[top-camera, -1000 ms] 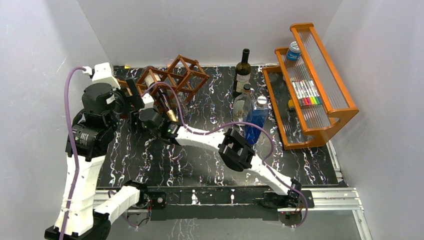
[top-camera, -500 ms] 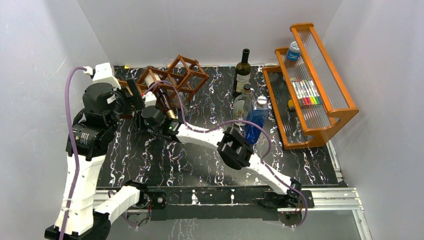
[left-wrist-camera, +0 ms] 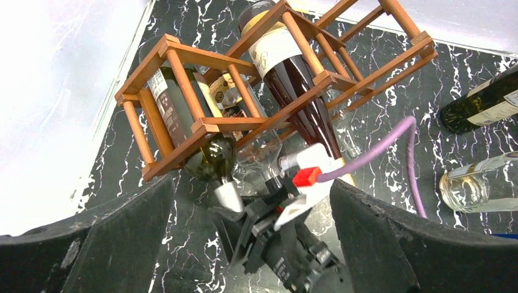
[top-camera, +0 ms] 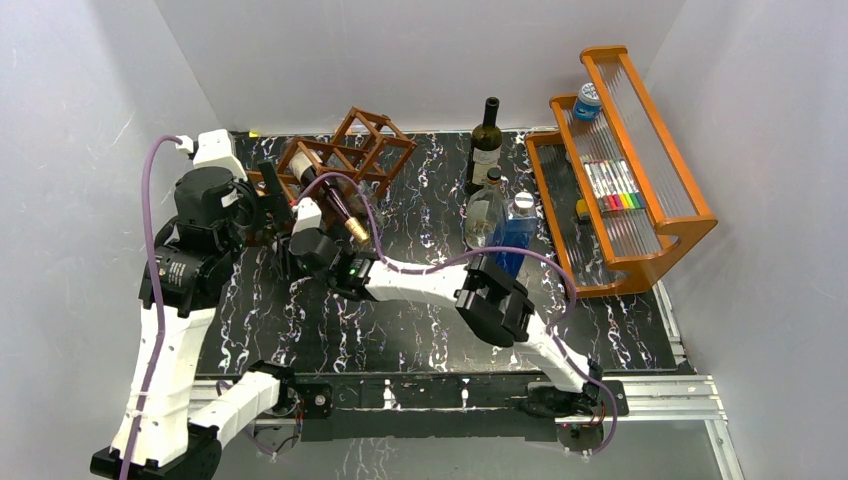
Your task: Take the wine bottle off the wine rack
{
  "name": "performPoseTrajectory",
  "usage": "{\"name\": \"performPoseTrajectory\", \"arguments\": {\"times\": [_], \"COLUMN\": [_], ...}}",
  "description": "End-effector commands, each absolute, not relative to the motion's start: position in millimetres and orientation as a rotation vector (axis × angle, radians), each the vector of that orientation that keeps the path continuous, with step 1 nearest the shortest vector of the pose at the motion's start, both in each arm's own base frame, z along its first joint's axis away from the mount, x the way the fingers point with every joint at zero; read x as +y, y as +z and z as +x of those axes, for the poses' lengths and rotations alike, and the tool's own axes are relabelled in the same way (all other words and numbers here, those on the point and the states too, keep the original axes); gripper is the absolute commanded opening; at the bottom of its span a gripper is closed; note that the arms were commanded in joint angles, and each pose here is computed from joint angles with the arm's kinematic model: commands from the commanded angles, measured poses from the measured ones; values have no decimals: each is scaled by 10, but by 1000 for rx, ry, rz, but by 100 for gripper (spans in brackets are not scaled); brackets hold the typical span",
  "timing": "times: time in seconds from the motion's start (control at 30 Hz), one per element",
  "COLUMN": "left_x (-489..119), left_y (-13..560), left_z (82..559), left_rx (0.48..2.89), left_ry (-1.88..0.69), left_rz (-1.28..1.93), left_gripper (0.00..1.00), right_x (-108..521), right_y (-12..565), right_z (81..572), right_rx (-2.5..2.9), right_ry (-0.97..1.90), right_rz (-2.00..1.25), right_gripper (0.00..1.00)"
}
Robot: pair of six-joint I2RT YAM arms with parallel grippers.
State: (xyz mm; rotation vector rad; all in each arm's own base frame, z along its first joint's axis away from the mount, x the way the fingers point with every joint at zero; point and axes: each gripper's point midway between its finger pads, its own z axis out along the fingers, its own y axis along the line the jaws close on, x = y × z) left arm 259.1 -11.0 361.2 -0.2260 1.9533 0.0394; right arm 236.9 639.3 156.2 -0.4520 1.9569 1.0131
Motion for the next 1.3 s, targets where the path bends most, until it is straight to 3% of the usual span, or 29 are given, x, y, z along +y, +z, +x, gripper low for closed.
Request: {"name": "performPoseTrajectory", "arguments": {"times": [0.0,0.33,0.7,1.27], "left_x": [-71,-98,-132,-152], "left_y": [3617,3392,3219,3122], "left_z": [2572,2586,2626,2649], "left_rx": [1933,1977,2004,2024], "left_ry": [60,55,45,48], "left_rz": [-228,-234,-236,-219], "left_gripper": [98,98,98,98], "right_x": [6440,6049,5584,5020], "right_y": [2509,2500,2654,2333], "right_z": [1977,1702,1451,1205], "right_rx": [1762,1732,1742,1894], "right_ry": [1218,1258,1276,1246], "right_rz": [-458,-580,-670,-723], "right_gripper": [19,0,0,0]}}
